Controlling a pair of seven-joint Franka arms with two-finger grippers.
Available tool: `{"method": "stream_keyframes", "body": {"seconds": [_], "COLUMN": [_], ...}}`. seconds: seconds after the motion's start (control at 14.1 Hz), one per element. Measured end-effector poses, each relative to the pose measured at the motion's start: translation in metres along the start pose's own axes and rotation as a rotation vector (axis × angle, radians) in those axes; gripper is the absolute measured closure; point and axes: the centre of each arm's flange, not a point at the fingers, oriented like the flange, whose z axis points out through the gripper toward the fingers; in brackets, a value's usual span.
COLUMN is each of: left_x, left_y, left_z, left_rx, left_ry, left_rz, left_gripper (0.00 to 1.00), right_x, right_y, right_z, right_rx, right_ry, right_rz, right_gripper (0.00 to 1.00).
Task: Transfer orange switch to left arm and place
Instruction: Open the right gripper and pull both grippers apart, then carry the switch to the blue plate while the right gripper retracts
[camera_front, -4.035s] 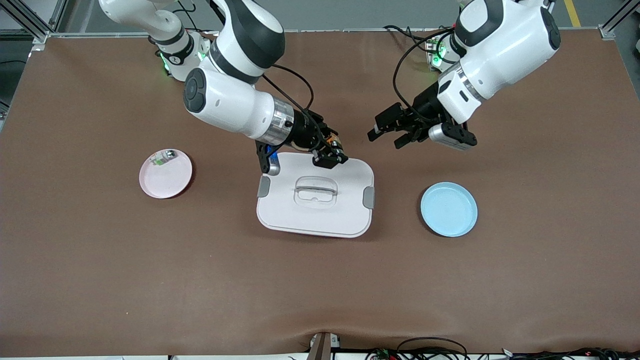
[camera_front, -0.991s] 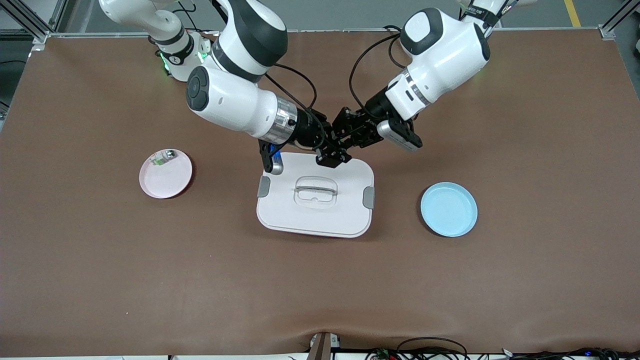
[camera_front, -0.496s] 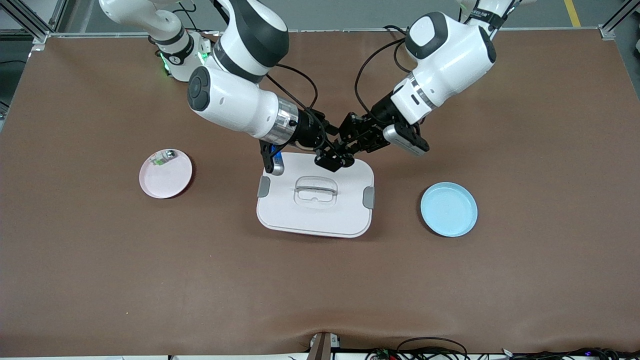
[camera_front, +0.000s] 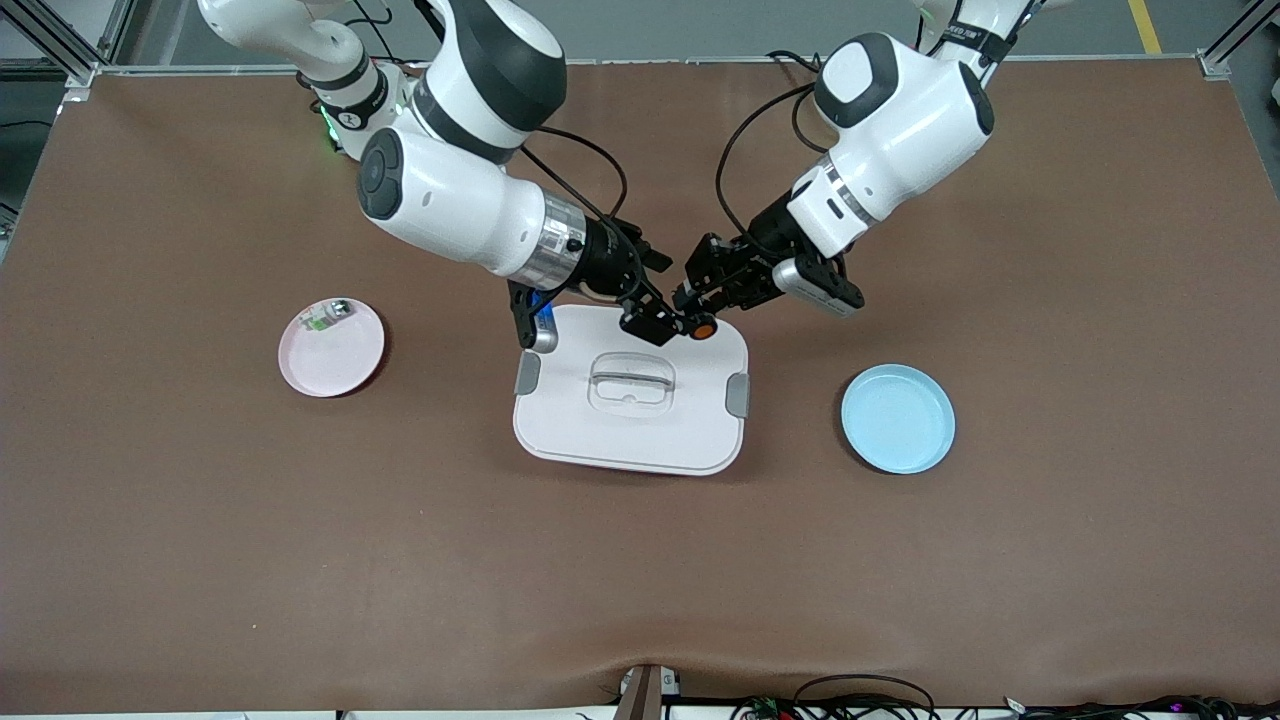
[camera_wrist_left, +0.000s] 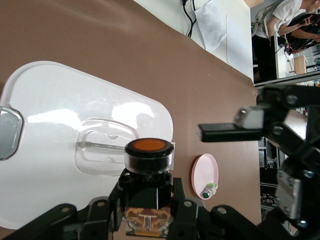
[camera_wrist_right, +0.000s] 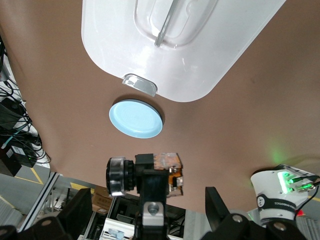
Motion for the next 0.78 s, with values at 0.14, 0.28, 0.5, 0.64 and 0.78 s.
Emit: {"method": "stream_keyframes", "body": {"seconds": [0.14, 0.28, 0.5, 0.64, 0.78], "left_x": [0.012, 0.031, 0.055, 0.07, 0.077], "left_y": [-0.014, -0.032, -0.063, -0.084, -0.097], "left_z": [-0.007, -0.018, -0.036, -0.05, -0.058], "left_rx": [0.019, 0.045, 0.119, 0.197, 0.257], "left_ry": [0.02, 0.035, -0.008, -0.041, -0.061], "left_rz": [-0.01, -0.016, 0.013, 0.063, 0.104], "left_gripper": [0.6, 0.6, 0.6, 0.6, 0.6], "right_x": [0.004, 0.016, 0.048, 0.063, 0.068], "right_y": [0.001, 0.002, 0.005, 0.01, 0.017], "right_z": [-0.015, -0.034, -0.073, -0.091, -0.1], "right_rx": [-0.03, -0.081, -0.17, -0.226, -0.271], "right_ry": [0.004, 0.002, 0.036, 0.078, 0.128], "right_rz": [-0.05, -0.108, -0.222, -0.312, -0.42], "right_gripper": [0.0, 0.0, 0.0, 0.0, 0.0]}}
